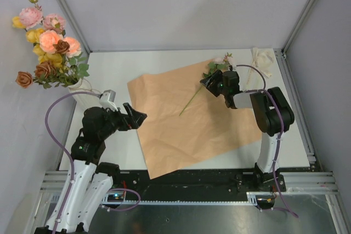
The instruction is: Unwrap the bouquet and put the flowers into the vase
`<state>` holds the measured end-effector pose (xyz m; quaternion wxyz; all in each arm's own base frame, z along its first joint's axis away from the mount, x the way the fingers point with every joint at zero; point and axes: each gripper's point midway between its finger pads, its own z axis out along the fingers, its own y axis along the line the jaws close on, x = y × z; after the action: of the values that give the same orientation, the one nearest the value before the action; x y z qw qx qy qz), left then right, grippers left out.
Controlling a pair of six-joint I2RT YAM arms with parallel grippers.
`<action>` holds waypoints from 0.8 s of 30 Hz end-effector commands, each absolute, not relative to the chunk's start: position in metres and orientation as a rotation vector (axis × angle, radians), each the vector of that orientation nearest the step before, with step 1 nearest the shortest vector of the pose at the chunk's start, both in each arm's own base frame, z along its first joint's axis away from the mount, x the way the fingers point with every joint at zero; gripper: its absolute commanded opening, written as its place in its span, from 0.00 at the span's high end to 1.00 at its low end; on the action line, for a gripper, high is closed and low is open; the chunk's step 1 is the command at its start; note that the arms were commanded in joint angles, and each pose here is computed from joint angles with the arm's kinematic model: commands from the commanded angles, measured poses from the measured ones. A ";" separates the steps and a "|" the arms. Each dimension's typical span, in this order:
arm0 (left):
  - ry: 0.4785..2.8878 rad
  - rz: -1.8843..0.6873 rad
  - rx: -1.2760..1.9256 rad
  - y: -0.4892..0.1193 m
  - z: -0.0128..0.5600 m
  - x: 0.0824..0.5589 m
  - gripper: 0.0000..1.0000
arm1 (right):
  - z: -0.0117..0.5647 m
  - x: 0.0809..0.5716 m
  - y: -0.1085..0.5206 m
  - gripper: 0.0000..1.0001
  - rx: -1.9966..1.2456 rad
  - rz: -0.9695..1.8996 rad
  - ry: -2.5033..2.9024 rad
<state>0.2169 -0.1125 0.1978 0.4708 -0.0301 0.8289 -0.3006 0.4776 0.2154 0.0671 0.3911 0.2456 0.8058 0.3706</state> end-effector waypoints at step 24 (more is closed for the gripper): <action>2.010 -0.731 -0.057 -0.112 0.203 0.216 0.00 | 0.040 0.525 0.219 0.44 0.837 0.923 2.053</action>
<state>0.2158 -0.1124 0.1990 0.4729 -0.0301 0.8274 -0.3014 0.5156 0.2221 0.0419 0.3594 0.3058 0.7988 0.3731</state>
